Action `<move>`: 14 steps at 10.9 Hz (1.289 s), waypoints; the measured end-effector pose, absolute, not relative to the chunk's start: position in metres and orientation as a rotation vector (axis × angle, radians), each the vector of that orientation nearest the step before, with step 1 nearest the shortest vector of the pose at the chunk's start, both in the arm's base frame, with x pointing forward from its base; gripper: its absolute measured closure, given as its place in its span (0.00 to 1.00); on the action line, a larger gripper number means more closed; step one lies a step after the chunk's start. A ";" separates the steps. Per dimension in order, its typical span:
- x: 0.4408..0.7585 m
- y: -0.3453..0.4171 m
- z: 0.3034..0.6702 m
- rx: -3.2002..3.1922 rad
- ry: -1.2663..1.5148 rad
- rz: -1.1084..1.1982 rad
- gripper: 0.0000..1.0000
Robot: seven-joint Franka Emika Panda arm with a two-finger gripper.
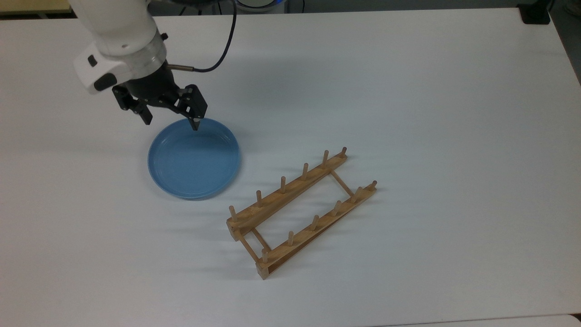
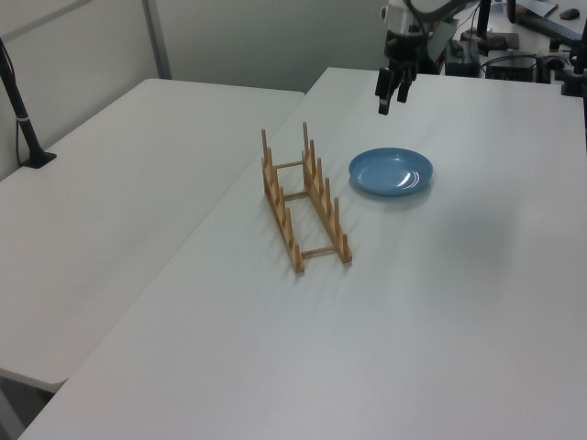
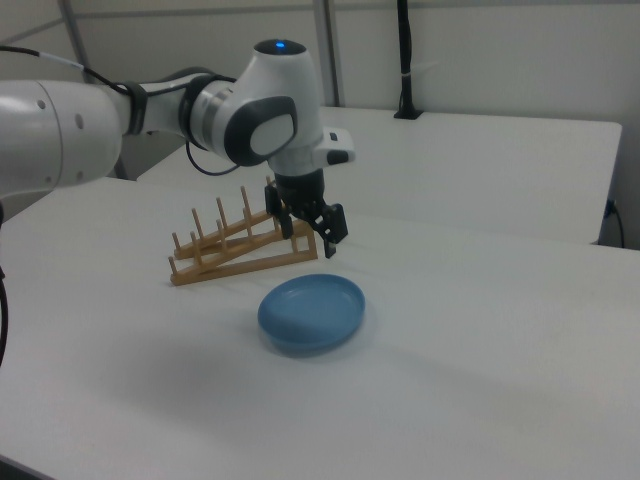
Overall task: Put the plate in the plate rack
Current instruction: 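Move the gripper down to the rim of the light blue plate, then close the gripper on the plate rim and tilt the plate up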
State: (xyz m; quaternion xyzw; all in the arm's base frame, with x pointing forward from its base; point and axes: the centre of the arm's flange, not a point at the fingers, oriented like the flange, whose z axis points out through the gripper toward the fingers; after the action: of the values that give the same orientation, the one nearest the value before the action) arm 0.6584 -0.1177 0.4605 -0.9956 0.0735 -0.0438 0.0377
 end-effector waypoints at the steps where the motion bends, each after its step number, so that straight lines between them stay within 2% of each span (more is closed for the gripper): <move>1: 0.659 -0.128 0.450 -3.063 0.193 -0.117 0.00; 5: 0.664 -0.174 0.403 -3.096 0.125 -0.119 0.02; 7: 0.671 -0.176 0.369 -3.108 0.112 -0.101 0.05; 10: 0.678 -0.175 0.336 -3.119 0.107 -0.090 0.11; 11: 0.678 -0.174 0.331 -3.120 0.100 -0.085 0.19; 12: 0.678 -0.174 0.329 -3.121 0.083 -0.081 0.20; 14: 0.678 -0.175 0.322 -3.122 0.064 -0.064 0.33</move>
State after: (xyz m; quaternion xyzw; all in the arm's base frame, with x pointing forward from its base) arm 0.6781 -0.1749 0.3219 -0.9995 0.0203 -0.0206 0.0093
